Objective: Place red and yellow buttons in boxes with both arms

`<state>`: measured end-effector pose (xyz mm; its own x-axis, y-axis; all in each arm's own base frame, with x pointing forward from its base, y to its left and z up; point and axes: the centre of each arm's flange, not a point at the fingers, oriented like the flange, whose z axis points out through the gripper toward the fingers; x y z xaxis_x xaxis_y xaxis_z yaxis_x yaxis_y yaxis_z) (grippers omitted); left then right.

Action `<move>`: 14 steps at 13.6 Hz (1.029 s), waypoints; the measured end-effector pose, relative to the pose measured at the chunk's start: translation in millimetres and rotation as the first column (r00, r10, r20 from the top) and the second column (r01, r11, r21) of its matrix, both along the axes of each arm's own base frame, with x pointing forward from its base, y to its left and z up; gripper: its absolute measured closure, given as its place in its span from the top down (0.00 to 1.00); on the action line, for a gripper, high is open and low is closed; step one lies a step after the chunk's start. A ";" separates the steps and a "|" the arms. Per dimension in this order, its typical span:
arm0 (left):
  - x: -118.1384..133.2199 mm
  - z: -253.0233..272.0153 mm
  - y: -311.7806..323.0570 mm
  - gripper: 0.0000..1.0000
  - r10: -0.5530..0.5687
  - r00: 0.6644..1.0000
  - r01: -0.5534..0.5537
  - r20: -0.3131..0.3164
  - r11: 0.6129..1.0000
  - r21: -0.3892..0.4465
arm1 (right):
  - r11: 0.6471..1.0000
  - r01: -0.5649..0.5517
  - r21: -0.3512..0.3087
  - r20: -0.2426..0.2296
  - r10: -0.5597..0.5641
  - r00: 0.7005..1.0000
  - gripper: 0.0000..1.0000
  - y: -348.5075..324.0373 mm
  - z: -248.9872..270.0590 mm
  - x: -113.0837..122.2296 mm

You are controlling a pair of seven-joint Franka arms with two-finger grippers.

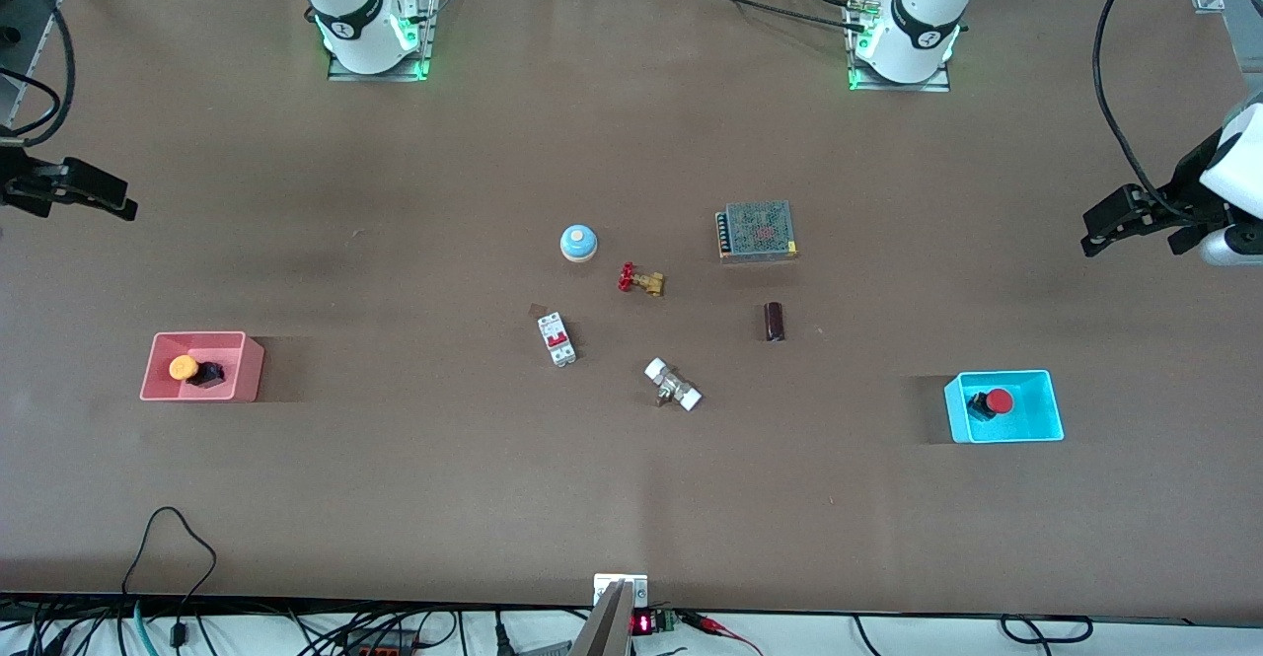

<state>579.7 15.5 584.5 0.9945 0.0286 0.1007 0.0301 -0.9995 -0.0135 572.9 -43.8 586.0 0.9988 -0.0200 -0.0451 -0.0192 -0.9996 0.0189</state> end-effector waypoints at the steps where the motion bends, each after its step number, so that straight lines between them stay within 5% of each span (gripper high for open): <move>1: -0.9 2.0 0.7 1.00 -0.003 1.000 0.003 0.003 1.000 0.001 | 1.000 -0.001 0.002 -0.001 0.001 1.000 1.00 1.9 -0.3 -6.9; 14: -1.5 9.2 1.2 1.00 -0.012 1.000 0.012 0.017 1.000 0.004 | 1.000 0.007 0.007 0.008 -0.007 1.000 1.00 1.6 18.9 -31.2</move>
